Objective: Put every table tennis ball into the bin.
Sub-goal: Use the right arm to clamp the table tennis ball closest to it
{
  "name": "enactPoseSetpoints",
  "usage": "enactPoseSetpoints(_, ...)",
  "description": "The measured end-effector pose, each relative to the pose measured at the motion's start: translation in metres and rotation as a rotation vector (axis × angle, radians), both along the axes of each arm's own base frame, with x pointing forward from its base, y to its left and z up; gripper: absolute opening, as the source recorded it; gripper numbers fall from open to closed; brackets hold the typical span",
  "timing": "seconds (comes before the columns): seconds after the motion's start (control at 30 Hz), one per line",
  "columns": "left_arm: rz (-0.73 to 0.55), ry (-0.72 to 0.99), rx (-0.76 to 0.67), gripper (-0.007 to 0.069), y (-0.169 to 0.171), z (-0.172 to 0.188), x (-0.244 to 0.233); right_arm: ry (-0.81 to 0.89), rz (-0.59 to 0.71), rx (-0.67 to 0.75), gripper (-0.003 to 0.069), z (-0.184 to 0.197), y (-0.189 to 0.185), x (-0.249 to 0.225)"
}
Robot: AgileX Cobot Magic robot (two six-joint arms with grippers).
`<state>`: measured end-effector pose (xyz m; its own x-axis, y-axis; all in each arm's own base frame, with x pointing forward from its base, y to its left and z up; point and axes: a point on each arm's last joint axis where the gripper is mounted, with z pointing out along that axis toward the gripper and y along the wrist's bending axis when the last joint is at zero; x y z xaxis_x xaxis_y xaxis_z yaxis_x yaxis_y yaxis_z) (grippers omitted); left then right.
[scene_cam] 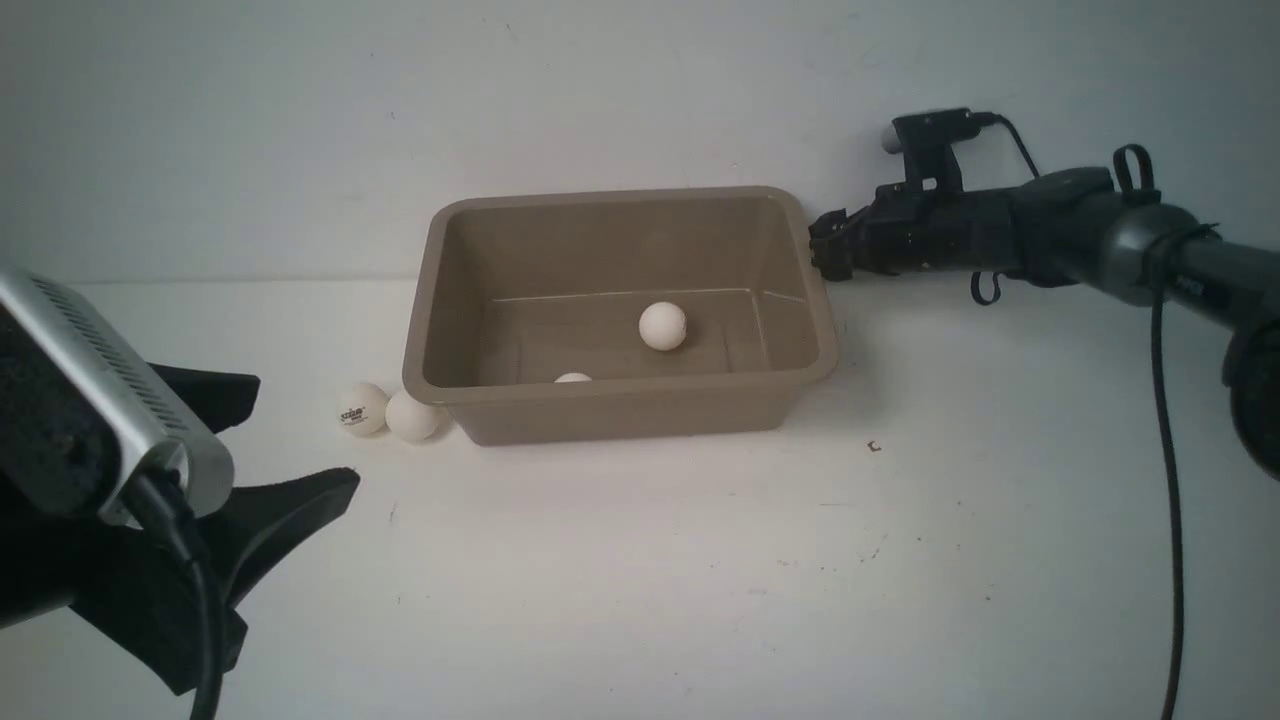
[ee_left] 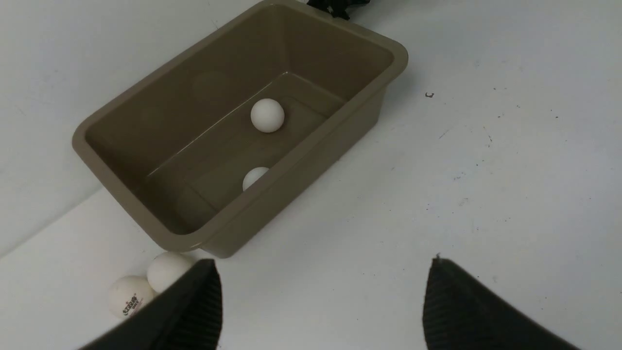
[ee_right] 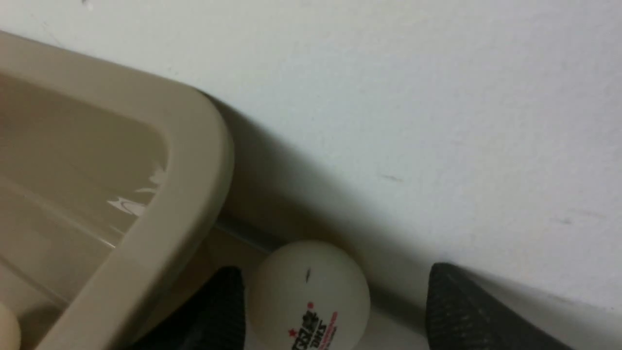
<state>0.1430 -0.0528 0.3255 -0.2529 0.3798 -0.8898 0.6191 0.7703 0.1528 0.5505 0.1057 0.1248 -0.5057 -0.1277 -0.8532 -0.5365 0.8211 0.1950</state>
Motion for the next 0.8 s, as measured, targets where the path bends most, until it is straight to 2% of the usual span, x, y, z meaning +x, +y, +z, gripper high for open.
enactPoseSetpoints(0.47,0.000,0.000,0.000,0.0499,0.000,0.000,0.000,0.009,-0.008,-0.037,0.0459,-0.004,-0.001,0.001)
enactPoseSetpoints(0.8,0.002,-0.002,0.000,0.0499,0.000,0.000,0.000,0.014,0.010,-0.266,0.0459,0.005,-0.022,-0.002)
